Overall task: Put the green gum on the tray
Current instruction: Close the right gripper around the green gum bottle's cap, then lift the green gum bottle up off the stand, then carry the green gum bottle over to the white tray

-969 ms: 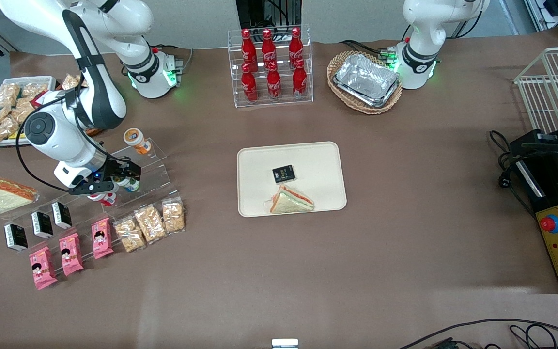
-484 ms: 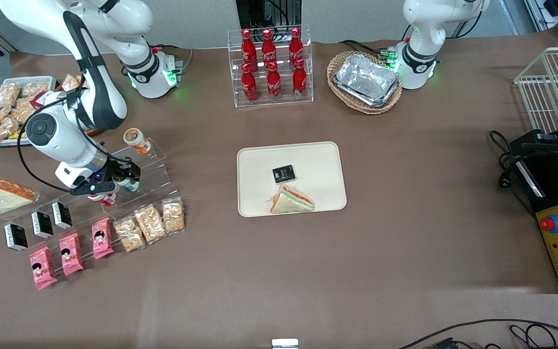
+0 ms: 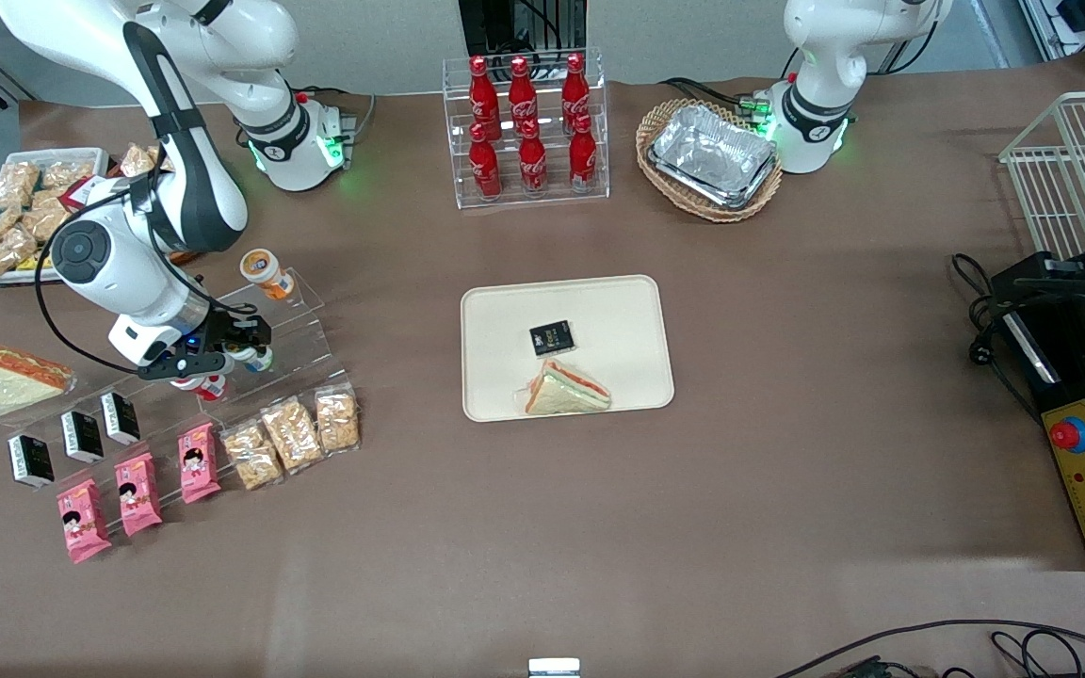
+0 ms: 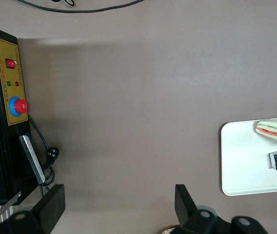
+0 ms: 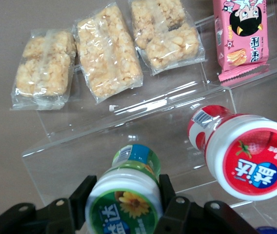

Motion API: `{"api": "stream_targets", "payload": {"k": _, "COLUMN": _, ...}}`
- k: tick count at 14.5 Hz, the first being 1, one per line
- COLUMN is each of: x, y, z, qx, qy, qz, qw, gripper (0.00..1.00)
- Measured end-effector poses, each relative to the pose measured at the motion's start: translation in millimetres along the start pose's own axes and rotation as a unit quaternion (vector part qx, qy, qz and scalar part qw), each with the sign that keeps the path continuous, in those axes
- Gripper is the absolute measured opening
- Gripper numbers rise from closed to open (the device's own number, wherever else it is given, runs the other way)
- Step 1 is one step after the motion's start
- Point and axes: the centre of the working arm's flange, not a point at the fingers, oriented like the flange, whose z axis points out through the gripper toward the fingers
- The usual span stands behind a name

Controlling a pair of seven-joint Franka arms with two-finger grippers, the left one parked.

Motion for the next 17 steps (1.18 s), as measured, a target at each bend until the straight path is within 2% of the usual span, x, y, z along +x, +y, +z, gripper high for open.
{"api": "stream_targets", "payload": {"k": 3, "x": 1, "y": 0, "z": -6, "qx": -0.001, "qy": 0.006, "qz": -0.006, "qw": 1.0000, "gripper": 0.58}}
{"api": "stream_targets", "payload": {"k": 6, "x": 0, "y": -1, "z": -37, "qx": -0.004, "qy": 0.013, "qz": -0.018, "qw": 0.9998, "gripper": 0.58}}
{"api": "stream_targets", "payload": {"k": 10, "x": -2, "y": -5, "z": -121, "qx": -0.003, "qy": -0.020, "qz": -0.021, "qw": 0.9996, "gripper": 0.58}}
{"api": "stream_targets", "payload": {"k": 13, "x": 0, "y": -8, "z": -189, "qx": -0.001, "qy": -0.036, "qz": -0.023, "qw": 0.9991, "gripper": 0.58}}
{"api": "stream_targets", "payload": {"k": 17, "x": 5, "y": -29, "z": -231, "qx": 0.013, "qy": -0.031, "qz": -0.026, "qw": 0.9991, "gripper": 0.58}}
